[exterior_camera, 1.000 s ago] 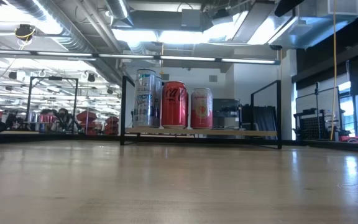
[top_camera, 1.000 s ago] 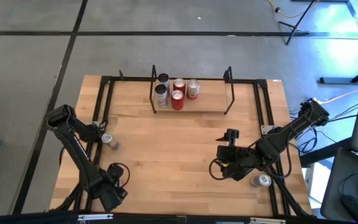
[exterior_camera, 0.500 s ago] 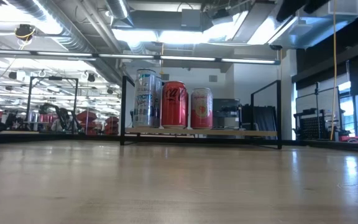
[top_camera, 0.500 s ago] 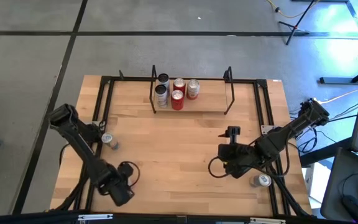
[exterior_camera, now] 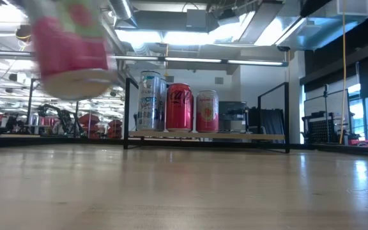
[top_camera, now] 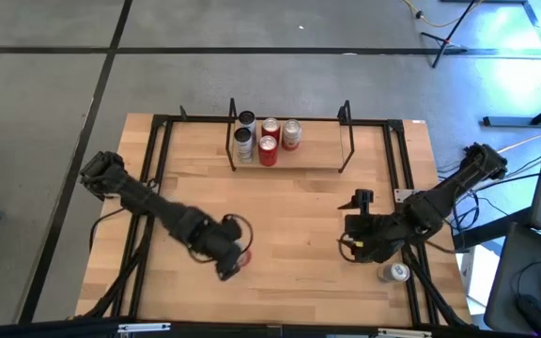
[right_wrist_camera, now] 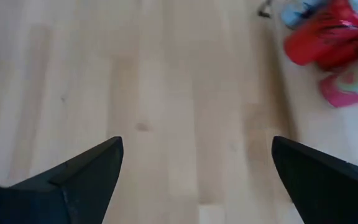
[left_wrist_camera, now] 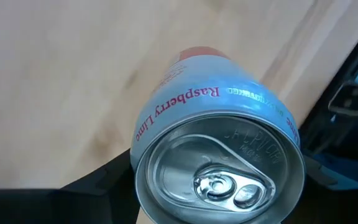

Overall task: Place canned beverage on shelf
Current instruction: Put the pink soda can on the shelf

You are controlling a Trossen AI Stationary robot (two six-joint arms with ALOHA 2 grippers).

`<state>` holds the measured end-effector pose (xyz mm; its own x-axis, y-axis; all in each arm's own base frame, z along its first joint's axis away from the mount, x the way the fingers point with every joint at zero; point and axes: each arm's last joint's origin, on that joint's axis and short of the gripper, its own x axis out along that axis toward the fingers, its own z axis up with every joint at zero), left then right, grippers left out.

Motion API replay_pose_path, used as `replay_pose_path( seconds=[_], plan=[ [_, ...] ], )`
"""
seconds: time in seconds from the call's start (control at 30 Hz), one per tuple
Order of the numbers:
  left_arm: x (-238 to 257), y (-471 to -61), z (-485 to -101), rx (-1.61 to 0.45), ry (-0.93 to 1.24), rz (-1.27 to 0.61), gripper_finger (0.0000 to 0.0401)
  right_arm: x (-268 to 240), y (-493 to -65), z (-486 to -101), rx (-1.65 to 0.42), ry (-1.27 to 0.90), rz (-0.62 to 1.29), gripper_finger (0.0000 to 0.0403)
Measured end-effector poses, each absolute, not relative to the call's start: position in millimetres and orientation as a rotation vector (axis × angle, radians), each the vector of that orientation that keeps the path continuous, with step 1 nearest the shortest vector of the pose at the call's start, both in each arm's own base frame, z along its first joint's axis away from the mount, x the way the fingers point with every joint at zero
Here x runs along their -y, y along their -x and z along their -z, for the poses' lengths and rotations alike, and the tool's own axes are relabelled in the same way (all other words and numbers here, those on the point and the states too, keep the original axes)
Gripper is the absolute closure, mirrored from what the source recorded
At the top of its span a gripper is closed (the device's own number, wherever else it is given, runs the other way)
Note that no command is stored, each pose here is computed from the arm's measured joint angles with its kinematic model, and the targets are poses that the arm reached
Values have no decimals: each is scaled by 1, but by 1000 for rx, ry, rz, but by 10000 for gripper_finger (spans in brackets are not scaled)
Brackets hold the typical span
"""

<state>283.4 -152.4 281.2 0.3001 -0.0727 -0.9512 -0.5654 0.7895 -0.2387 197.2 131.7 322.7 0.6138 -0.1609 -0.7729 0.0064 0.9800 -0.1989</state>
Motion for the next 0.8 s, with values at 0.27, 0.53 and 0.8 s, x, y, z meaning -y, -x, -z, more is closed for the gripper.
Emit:
replay_pose_path(
  seconds=[0.27, 0.53, 0.8],
  plan=[
    [109, -310, -289, -1157, 537, -318, 146, -128, -191, -290, -793, 37, 13, 8],
    [99, -347, -266, -1270, 475, -230, 146, -135, -198, -268, -792, -5, -14, 8],
    [111, -393, -248, -1402, 310, -181, 147, -138, -203, -258, -829, 28, 6, 8]
  ],
)
